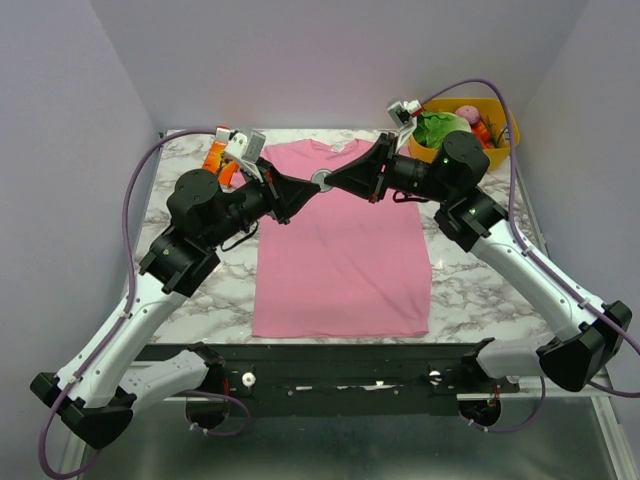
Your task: Pin the brooch onto the clothing
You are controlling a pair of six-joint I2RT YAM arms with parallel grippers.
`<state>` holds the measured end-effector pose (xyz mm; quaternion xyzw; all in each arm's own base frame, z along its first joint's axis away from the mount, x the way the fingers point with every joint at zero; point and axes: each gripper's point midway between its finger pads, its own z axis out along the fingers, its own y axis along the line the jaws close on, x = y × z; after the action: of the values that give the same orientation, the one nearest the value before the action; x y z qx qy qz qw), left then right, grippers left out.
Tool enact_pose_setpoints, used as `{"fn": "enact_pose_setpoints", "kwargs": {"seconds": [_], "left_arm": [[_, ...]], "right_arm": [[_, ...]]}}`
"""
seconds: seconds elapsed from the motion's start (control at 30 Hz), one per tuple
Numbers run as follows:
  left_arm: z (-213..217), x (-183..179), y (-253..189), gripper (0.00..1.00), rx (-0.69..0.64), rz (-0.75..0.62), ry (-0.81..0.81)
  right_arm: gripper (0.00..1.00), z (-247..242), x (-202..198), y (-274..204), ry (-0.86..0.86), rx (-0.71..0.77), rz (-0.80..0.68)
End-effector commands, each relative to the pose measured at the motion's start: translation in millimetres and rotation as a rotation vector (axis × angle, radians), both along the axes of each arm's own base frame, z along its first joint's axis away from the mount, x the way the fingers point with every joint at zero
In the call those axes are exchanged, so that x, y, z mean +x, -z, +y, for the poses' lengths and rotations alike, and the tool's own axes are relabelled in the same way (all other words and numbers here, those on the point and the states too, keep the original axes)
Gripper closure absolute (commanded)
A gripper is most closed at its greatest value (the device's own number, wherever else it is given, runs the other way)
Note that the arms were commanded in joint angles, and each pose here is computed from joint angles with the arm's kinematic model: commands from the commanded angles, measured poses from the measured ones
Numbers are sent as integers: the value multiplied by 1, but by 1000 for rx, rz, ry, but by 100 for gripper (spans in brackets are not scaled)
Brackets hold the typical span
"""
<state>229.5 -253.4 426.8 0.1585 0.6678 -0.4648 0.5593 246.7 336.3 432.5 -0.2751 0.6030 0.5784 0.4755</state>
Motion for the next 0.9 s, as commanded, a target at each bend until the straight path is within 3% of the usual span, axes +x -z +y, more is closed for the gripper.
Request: {"fn": "enact_pose_setpoints", "kwargs": {"seconds": [0.0,0.1,0.23,0.37,0.5,0.87], "left_arm": [[-13,-20,-1,100,22,-46,91],[-8,-22,-6,100,22,-81,80],[-3,-26,-6,71,44,-96,77],[3,-27,-7,53,76,-108,76],[10,-32,-14,52,82,-133,85],[13,-38,-11,65,103,-134,107]], "right_arm": [[99,11,-8,33,-11,-82,21],[99,9,-16,32,-38,-67,-9],[99,7,-23,30,-65,-42,-37],[99,6,-27,26,-78,-22,-49],[99,4,-31,22,-80,-3,-68],[99,-2,-36,16,-71,16,-86]]}}
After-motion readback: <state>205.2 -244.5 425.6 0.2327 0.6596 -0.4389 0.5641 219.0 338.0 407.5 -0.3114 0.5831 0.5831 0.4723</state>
